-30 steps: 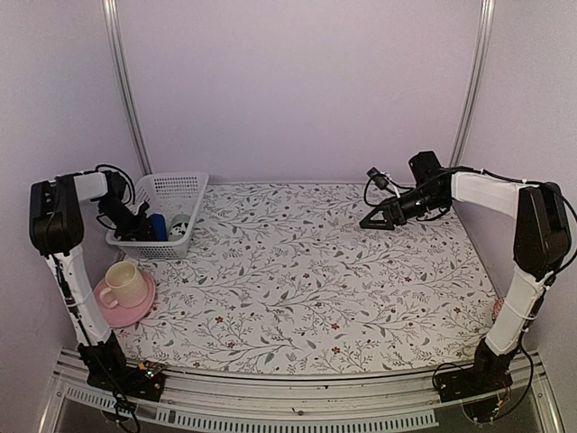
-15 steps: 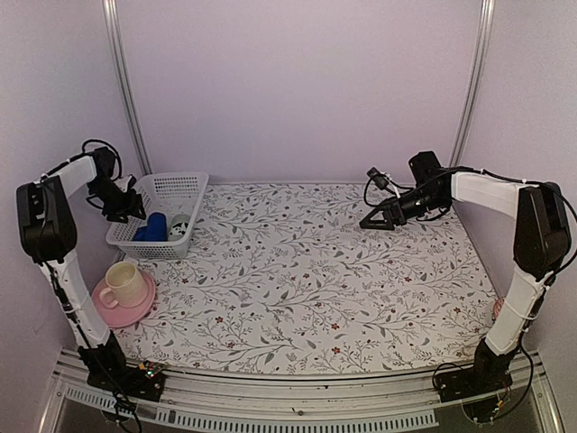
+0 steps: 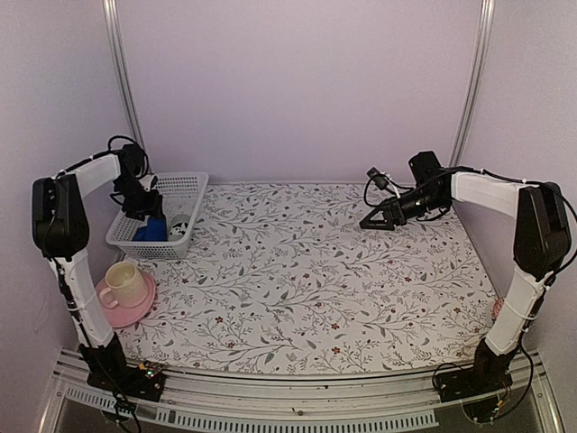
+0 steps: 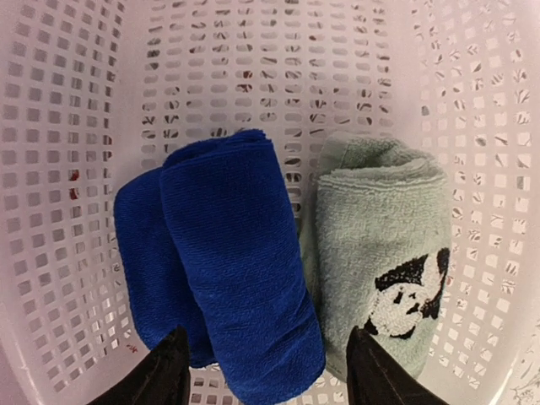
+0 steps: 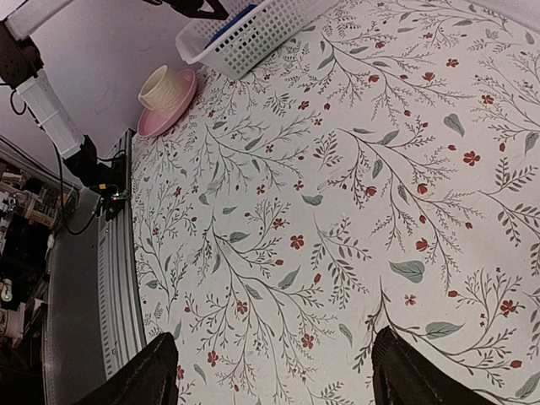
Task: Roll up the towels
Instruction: Smooth out the towel in the storage box.
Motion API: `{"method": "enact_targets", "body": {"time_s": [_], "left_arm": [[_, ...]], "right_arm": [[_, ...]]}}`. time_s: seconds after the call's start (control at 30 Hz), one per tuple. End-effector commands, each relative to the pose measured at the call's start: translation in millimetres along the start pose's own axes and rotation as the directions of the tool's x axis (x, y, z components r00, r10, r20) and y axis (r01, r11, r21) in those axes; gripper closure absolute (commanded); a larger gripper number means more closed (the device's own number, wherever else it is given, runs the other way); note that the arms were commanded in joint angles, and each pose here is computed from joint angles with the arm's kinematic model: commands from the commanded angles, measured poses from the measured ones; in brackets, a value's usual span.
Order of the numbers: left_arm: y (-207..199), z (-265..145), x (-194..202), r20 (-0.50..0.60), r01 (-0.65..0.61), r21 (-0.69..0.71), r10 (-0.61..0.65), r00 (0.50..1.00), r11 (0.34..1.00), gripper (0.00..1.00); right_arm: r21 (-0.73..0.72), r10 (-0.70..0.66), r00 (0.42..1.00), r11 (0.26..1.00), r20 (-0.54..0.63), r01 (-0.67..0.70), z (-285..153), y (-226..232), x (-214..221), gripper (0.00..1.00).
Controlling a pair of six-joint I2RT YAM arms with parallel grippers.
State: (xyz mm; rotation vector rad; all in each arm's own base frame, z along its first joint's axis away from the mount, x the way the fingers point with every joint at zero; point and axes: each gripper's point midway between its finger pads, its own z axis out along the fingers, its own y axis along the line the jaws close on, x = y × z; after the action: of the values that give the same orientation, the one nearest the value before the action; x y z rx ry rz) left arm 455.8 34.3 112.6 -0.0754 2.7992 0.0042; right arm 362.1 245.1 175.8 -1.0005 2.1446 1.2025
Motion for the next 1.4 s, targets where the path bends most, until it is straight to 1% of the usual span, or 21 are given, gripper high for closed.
{"method": "enact_targets", "body": {"time_s": [0.0, 0.13, 0.37, 0.57, 0.77, 0.93, 1.03, 1.13, 1.37], "left_arm": [[2, 25, 6, -0.042, 0.026, -0.062, -0.028, 0.999, 0.998, 0.37], [-3, 30, 11, -0.057, 0.010, -0.100, -0.015, 0.998, 0.995, 0.38], [-9, 39, 16, -0.074, -0.002, -0.105, -0.006, 0.997, 0.995, 0.43], [-6, 26, 6, -0.021, -0.003, -0.152, 0.000, 1.000, 0.988, 0.43], [-9, 14, -3, 0.032, -0.001, -0.148, 0.006, 0.999, 0.989, 0.43], [-21, 12, -7, 0.044, -0.018, -0.127, 0.023, 0.999, 0.992, 0.43], [-24, 17, -4, 0.033, -0.021, -0.123, 0.025, 0.999, 0.992, 0.43], [-24, 28, 4, -0.001, -0.022, -0.125, 0.022, 1.000, 0.992, 0.43], [-9, 44, 15, -0.043, -0.025, -0.207, 0.016, 0.999, 0.978, 0.43]], "right_arm": [[0.004, -0.056, 0.998, 0.998, 0.035, 0.056, -13, 12, -17, 0.21], [0.005, -0.057, 0.998, 0.998, 0.036, 0.057, -13, 12, -17, 0.21], [0.003, -0.056, 0.998, 0.998, 0.035, 0.056, -13, 12, -17, 0.21], [0.000, -0.054, 0.998, 0.999, 0.033, 0.054, -12, 11, -16, 0.21], [0.001, -0.050, 0.998, 0.999, 0.029, 0.050, -11, 9, -15, 0.21], [0.000, -0.045, 0.999, 0.999, 0.027, 0.045, -10, 8, -14, 0.21], [0.000, -0.044, 0.999, 0.999, 0.027, 0.044, -10, 7, -14, 0.21], [-0.001, -0.048, 0.998, 0.999, 0.028, 0.048, -10, 8, -14, 0.21], [-0.008, -0.044, 0.999, 0.999, 0.026, 0.044, -9, 9, -13, 0.21]]}}
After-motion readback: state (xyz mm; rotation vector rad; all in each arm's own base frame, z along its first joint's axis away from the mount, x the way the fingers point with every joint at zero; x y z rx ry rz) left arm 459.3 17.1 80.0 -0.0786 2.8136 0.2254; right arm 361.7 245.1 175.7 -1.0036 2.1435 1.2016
